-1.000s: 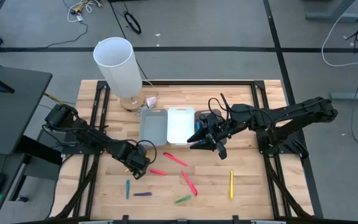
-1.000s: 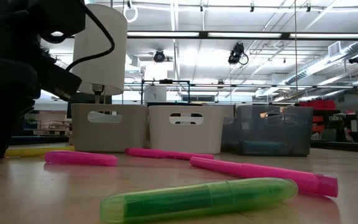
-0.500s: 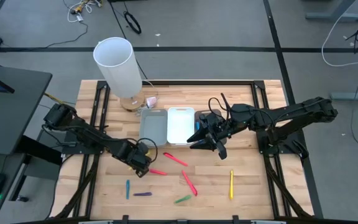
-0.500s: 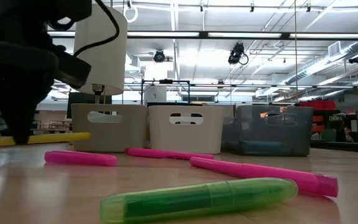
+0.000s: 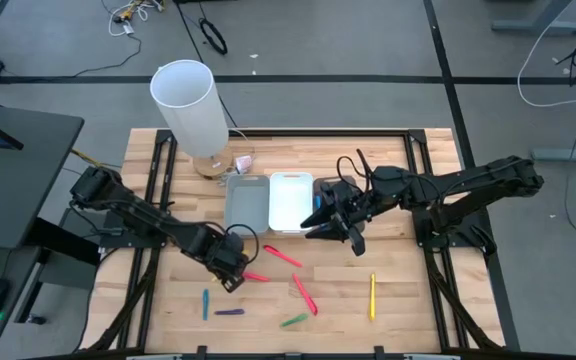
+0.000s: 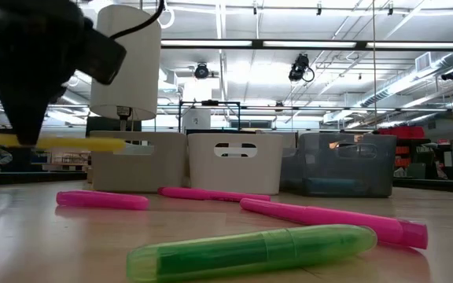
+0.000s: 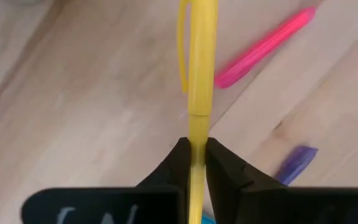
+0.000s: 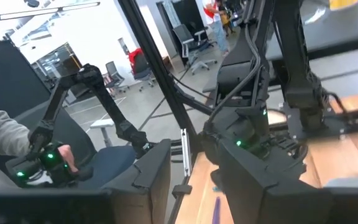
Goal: Pick & Place Markers
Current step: Put the left yellow highlighter pen into the white bin
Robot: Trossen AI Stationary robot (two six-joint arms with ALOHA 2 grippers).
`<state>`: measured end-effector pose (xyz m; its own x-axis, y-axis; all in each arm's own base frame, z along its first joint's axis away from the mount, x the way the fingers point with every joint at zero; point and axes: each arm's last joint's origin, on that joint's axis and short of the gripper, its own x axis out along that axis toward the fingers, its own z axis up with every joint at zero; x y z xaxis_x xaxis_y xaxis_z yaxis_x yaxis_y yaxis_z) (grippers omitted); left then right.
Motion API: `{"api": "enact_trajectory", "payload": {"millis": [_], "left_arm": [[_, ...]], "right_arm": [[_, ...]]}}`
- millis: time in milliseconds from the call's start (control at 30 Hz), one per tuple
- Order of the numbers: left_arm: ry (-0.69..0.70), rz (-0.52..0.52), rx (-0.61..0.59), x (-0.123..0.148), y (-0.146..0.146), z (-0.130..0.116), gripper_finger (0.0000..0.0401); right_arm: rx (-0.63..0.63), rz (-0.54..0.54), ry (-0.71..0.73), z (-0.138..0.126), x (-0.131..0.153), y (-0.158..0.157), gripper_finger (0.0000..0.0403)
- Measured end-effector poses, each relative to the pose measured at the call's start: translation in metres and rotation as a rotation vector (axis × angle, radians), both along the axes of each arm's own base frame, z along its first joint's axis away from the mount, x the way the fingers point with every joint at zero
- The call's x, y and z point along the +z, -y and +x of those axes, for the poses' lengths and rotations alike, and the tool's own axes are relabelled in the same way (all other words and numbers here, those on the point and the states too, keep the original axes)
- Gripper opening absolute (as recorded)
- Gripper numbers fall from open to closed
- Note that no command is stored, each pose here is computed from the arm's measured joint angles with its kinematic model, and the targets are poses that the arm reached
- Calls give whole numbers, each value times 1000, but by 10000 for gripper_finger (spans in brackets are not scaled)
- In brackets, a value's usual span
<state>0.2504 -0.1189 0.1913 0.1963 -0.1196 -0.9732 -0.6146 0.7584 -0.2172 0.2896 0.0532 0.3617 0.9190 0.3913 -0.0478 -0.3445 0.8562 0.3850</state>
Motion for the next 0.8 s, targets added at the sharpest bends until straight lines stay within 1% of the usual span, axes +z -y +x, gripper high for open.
{"api": "enact_trajectory", "payload": {"millis": [67,133,233,400,567,700,800], "left_arm": [[-16,9,0,7,0,1,30],[-25,17,-3,15,1,2,29],[-45,27,-10,22,1,2,33],[-42,22,-11,35,2,4,34],[-17,-10,5,47,4,9,31],[-7,-39,25,58,6,12,32],[-14,-60,48,69,7,13,30]], "right_arm": [[-7,-24,23,-1,2,2,134],[-41,-48,45,-3,5,6,134],[-87,-76,83,-12,14,14,134],[-129,-136,155,-41,35,27,134],[-170,-155,165,-74,50,39,134],[-186,-157,157,-91,54,43,134],[-187,-155,169,-97,57,43,134]]}}
